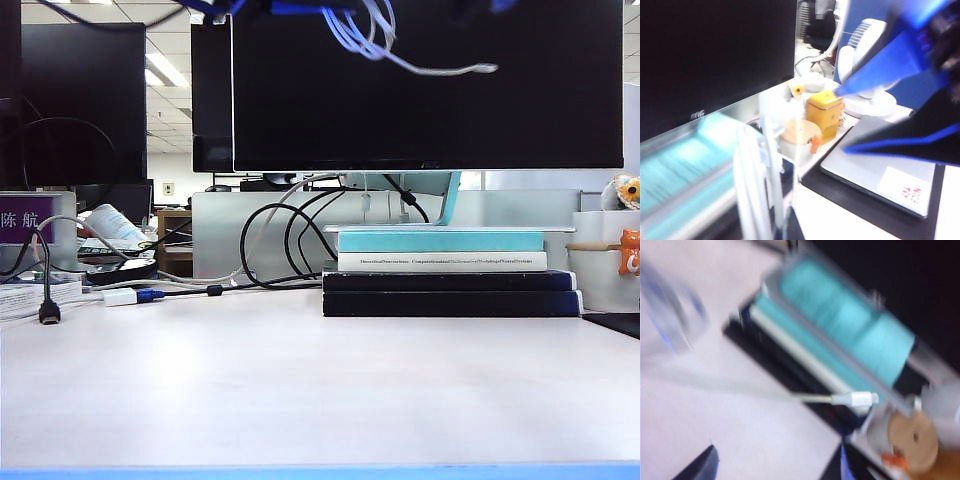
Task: Unfold the white charging cable into a straight cable.
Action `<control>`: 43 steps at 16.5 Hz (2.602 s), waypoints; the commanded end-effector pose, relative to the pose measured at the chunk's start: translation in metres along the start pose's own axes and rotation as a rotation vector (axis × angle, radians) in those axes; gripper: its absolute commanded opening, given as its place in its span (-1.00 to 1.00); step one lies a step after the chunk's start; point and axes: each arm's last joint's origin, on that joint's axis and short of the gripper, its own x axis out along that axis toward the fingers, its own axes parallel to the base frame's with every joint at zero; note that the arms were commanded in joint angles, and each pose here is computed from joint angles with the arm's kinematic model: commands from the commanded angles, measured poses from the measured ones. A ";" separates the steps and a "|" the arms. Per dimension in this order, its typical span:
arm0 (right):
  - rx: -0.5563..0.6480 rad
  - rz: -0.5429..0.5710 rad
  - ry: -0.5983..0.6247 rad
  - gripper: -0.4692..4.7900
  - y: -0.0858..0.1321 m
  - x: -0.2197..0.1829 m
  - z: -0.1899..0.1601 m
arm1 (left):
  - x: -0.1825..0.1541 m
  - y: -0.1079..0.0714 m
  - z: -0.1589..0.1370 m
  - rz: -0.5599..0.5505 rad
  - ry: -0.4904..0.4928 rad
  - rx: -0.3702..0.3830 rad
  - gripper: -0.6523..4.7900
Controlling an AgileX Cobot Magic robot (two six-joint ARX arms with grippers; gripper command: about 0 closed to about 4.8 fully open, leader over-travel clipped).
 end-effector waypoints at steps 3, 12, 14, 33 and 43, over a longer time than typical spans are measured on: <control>-0.089 0.093 0.060 0.32 -0.001 -0.001 -0.009 | -0.018 0.020 0.011 -0.128 -0.038 0.000 -0.78; -0.170 0.293 -0.013 0.32 0.005 -0.001 -0.009 | -0.021 0.018 0.008 -0.338 -0.002 -0.079 -0.78; -0.171 0.304 -0.017 0.27 0.006 -0.001 -0.009 | -0.022 0.017 0.009 -0.385 -0.003 -0.109 -0.78; -0.224 0.481 -0.003 -0.84 0.016 0.006 -0.021 | -0.025 0.012 0.013 -0.574 0.017 -0.230 -0.78; -0.130 0.216 0.088 -0.84 0.008 0.008 -0.019 | -0.028 0.038 -0.013 -0.025 0.189 -0.272 1.00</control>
